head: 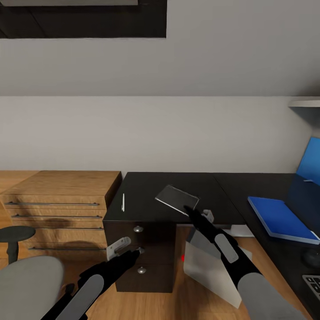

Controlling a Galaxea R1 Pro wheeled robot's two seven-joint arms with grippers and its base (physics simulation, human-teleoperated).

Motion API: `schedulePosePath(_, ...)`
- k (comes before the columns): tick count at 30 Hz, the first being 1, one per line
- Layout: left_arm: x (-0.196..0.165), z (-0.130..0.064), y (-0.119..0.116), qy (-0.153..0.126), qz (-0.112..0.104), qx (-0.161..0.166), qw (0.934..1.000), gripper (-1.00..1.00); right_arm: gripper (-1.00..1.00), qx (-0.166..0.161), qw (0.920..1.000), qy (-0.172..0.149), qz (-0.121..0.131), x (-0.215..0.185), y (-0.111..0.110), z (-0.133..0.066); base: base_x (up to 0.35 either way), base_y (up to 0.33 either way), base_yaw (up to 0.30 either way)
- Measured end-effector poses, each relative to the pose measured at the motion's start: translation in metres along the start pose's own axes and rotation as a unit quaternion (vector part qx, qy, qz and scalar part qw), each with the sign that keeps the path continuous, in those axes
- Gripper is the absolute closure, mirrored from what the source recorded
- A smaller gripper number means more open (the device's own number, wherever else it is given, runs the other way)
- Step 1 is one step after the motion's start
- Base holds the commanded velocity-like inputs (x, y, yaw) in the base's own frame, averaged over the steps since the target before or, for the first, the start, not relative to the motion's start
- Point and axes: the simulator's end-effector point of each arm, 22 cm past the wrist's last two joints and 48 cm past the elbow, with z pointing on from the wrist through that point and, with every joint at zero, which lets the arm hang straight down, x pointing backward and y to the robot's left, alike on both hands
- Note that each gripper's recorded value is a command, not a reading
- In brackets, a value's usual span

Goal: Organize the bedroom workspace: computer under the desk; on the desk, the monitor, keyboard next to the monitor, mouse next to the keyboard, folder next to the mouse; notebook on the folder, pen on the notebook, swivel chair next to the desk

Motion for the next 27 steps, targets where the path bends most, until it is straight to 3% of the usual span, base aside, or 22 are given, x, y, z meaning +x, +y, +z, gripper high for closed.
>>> schedulePosePath(7, 0.0, 0.0, 0.0, 0.0, 0.0, 0.0, 1.0, -1.0, 1.0, 0.006, 0.9996, -0.028, -0.003, -0.029, -0.006, -0.009, 0.0, 0.0, 0.0)
schedulePosePath(11, 0.008, 0.0, -0.004, 0.005, 0.01, 0.003, 0.9999, -1.0, 1.0, 0.034, 0.9961, -0.077, 0.024, -0.077, -0.019, -0.024, 0.0, 0.0, 0.0)
schedulePosePath(18, 0.015, 0.0, -0.007, 0.01, 0.019, 0.005, 0.9998, -1.0, 1.0, 0.087, 0.9923, -0.086, 0.022, -0.113, -0.039, -0.043, 0.0, 0.0, 0.0)
schedulePosePath(27, 0.017, 0.0, -0.008, 0.011, 0.021, 0.006, 0.9997, -1.0, 1.0, 0.093, 0.9917, -0.089, 0.01, -0.141, -0.043, -0.06, 0.0, 0.0, 0.0)
